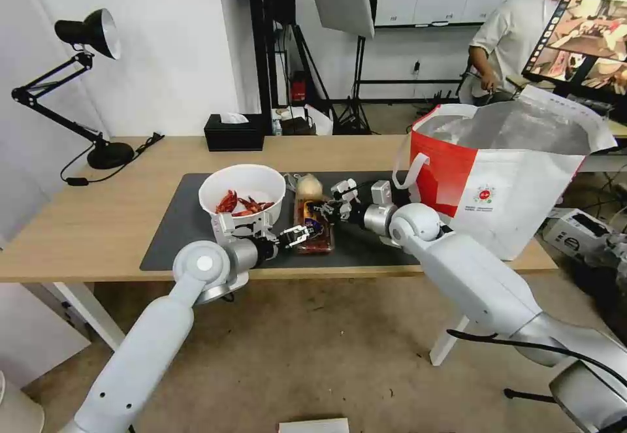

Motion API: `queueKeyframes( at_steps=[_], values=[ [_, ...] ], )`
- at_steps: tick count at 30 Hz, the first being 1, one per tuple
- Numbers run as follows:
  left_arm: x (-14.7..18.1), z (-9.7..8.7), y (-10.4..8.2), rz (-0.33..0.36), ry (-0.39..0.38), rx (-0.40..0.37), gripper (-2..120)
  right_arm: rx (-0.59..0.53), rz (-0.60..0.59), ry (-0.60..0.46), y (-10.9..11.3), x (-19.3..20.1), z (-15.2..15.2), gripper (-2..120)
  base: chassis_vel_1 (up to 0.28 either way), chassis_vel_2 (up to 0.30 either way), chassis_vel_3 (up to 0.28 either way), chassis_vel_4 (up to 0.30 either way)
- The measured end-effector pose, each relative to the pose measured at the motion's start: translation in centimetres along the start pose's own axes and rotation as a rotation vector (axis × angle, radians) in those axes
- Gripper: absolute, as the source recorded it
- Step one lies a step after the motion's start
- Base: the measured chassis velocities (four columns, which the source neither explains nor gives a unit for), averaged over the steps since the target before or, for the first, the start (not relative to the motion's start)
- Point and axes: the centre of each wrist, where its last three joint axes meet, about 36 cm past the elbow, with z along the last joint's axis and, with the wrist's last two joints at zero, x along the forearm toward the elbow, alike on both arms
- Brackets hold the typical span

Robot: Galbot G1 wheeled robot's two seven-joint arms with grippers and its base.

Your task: Pick up the trash from the table and place it into the takeout bag.

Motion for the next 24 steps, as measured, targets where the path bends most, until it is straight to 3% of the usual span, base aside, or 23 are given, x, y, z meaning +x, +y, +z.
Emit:
queueKeyframes(
  at_steps=[19,24],
  values=[
    [0.65,-0.22,-0.23,0.003,-0.008,-0.013,5,-0.009,0.008,-0.008,0.0,0.05,-0.09,0,0.0,0.0,0.0,0.0],
    [0.74,-0.33,-0.21,0.005,-0.015,-0.011,0,-0.013,0.008,-0.014,0.05,0.12,-0.23,0,0.0,0.0,0.0,0.0]
  ],
)
